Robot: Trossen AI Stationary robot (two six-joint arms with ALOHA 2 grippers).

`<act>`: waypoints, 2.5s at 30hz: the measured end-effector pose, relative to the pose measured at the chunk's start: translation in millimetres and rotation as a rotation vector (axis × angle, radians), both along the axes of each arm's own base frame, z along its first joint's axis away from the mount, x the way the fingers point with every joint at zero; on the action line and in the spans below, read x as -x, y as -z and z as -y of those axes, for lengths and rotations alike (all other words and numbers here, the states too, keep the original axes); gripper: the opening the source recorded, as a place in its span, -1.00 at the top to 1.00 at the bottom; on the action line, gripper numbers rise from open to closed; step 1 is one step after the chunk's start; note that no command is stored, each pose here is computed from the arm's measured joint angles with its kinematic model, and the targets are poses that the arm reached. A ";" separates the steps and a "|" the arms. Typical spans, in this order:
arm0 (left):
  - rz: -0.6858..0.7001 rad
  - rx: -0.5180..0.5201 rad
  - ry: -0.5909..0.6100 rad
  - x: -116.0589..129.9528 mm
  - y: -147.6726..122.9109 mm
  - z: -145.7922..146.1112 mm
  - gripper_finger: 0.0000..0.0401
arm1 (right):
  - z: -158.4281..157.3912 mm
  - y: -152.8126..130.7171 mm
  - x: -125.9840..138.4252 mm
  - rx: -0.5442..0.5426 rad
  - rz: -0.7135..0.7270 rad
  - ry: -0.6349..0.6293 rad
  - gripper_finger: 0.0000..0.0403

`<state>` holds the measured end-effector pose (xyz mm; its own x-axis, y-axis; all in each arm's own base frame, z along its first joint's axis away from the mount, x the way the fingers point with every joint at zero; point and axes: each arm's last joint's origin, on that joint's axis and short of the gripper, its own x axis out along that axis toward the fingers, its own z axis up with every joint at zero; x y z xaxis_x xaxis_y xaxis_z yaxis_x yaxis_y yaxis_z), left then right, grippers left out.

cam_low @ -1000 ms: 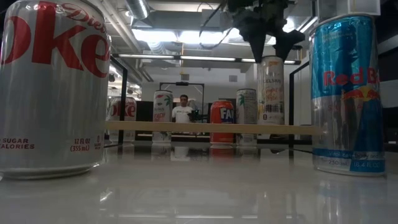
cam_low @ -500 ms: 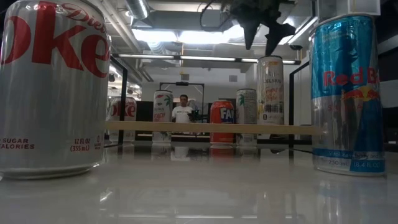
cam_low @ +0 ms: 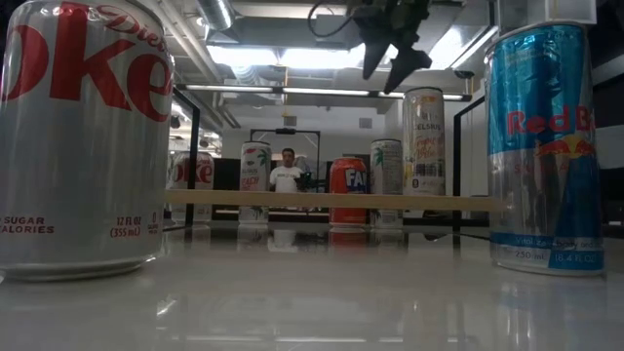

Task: Place canned beverage on shelf
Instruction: Put the top right white-pink soda can on the shelf

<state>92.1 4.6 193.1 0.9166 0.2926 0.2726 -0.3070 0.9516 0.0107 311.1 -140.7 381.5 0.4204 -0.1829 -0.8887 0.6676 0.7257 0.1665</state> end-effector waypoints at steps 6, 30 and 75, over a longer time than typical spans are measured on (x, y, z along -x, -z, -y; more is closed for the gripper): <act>0.188 0.019 -0.030 7.1 -16.6 -1.2 1.00 | 0.4 0.0 0.0 0.012 -0.004 -0.023 -0.51; 0.257 0.112 -0.278 6.1 -62.7 -7.8 -0.21 | 1.4 0.2 0.5 0.045 -0.021 -0.005 -0.51; -0.336 0.062 -0.215 -140.6 -125.2 -86.9 -0.25 | 36.4 42.1 -12.8 -0.006 -0.162 -0.200 -0.51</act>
